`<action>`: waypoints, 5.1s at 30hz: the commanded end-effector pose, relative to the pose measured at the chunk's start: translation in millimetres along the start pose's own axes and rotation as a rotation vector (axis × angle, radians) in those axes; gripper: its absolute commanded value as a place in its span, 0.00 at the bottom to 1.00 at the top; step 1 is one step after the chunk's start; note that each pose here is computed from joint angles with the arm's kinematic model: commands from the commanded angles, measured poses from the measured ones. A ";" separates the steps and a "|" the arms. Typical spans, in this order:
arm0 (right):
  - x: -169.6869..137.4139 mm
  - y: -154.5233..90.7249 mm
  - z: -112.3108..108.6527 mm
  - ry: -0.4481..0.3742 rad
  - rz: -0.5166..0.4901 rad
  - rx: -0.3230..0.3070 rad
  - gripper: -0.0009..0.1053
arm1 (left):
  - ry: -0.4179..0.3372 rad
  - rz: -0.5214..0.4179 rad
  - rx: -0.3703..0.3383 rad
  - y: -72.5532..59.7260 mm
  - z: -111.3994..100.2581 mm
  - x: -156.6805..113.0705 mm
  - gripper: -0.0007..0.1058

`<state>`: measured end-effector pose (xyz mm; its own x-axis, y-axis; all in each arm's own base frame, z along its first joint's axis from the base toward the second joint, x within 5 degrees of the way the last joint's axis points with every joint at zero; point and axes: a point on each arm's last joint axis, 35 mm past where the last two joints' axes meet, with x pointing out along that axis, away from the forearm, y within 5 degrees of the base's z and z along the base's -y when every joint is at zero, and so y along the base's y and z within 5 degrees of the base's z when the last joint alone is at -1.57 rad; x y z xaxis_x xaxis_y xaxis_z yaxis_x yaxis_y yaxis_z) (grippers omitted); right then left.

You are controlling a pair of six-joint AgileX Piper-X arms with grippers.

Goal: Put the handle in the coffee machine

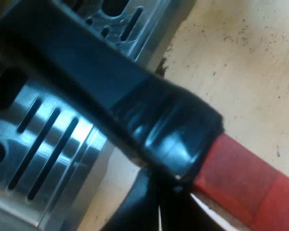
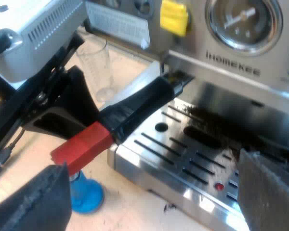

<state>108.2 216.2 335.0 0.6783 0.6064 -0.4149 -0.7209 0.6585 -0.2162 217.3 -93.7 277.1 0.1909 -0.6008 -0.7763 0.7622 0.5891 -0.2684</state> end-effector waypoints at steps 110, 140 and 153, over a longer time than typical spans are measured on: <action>-206.1 -61.1 -100.2 0.001 -0.680 0.209 0.69 | -0.676 0.740 -0.528 -144.9 -160.6 -142.1 0.71; -135.5 -74.6 -183.6 0.202 -0.468 0.378 0.69 | -0.671 0.705 -0.353 -89.2 -154.1 -94.8 0.70; -135.5 -74.6 -183.6 0.202 -0.468 0.378 0.69 | -0.671 0.707 -0.353 -89.2 -154.2 -94.8 0.70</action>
<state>43.4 2.5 242.5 0.8402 0.1276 -0.5271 -0.2152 0.9706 -0.1080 33.8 -5.8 284.2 0.9105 -0.1659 -0.3789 0.1320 0.9847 -0.1141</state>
